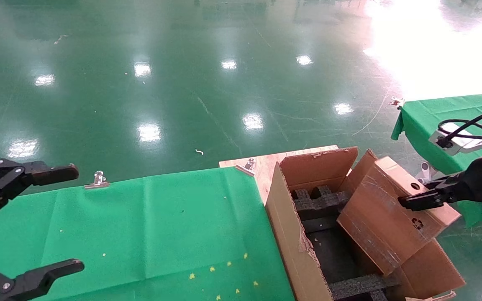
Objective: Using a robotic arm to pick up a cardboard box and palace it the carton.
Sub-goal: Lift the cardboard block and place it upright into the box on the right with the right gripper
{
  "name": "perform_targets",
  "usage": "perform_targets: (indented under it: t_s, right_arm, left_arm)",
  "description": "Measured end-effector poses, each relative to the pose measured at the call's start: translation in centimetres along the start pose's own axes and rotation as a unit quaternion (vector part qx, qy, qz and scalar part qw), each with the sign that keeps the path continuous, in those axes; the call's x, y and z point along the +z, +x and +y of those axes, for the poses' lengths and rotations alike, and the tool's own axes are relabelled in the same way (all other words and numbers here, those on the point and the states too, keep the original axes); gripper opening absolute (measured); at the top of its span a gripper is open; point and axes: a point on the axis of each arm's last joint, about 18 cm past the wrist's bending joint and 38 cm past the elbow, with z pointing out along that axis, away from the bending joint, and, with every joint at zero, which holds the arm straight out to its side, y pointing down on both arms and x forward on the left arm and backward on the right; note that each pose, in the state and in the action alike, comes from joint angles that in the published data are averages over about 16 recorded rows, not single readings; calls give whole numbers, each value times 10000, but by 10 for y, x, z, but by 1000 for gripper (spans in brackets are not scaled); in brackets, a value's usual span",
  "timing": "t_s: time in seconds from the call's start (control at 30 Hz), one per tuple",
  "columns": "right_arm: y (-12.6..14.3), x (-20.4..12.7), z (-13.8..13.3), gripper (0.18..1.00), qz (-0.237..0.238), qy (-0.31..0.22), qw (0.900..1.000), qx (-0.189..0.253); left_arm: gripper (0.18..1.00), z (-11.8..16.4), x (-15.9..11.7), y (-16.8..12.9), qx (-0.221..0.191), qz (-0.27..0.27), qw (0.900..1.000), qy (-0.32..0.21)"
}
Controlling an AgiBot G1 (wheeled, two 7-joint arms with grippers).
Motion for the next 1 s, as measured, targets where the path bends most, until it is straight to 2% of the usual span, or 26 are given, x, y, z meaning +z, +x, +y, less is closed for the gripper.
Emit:
perform_targets:
  t_s: [0.57,1.0]
  right_arm:
    - [0,2,0,382,107,24,9999,125]
    - [3,17,4,379,506,84,9961,718]
  left_arm:
    - [1001,0,0,0,-2,-1,10000,0]
    - [1001,0,0,0,-2,-1,10000,0]
